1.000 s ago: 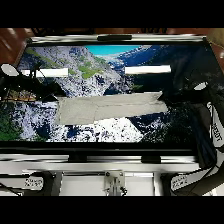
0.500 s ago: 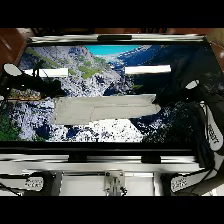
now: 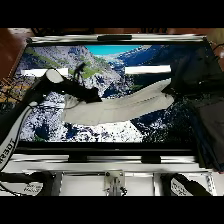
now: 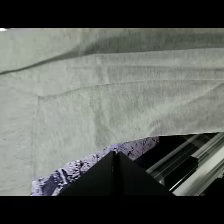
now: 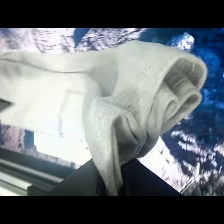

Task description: Fold the shirts.

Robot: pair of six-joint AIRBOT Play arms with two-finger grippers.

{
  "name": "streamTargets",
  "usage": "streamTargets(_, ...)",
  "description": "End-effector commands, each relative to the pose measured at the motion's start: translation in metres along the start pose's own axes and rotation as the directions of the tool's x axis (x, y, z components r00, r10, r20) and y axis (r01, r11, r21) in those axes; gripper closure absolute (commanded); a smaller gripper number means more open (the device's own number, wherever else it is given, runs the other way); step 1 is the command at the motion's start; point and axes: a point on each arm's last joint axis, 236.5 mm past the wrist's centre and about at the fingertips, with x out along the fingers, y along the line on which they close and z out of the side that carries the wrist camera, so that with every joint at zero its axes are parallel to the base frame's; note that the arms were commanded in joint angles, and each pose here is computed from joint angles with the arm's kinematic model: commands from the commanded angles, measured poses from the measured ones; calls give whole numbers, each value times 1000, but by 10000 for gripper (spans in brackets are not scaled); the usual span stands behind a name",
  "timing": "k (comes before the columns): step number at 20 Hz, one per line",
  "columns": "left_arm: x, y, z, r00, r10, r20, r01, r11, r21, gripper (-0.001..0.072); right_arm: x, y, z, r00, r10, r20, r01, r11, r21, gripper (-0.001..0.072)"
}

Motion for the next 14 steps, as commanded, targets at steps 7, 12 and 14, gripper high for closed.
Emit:
streamTargets(7, 139, -116, -83, 979, -177, -96, 171, 983, -67, 678, -108, 68, -78, 992, -30, 124, 33, 999, -20, 645)
streamTargets(12, 157, -160, -91, 941, -326, -90, 320, 944, -75, 679, -119, 74, -84, 986, -31, 165, 33, 999, -5, 645)
streamTargets(14, 143, -152, -72, 946, -319, -52, 316, 947, -46, 680, -116, 72, -79, 986, -31, 165, 31, 1000, 5, 645)
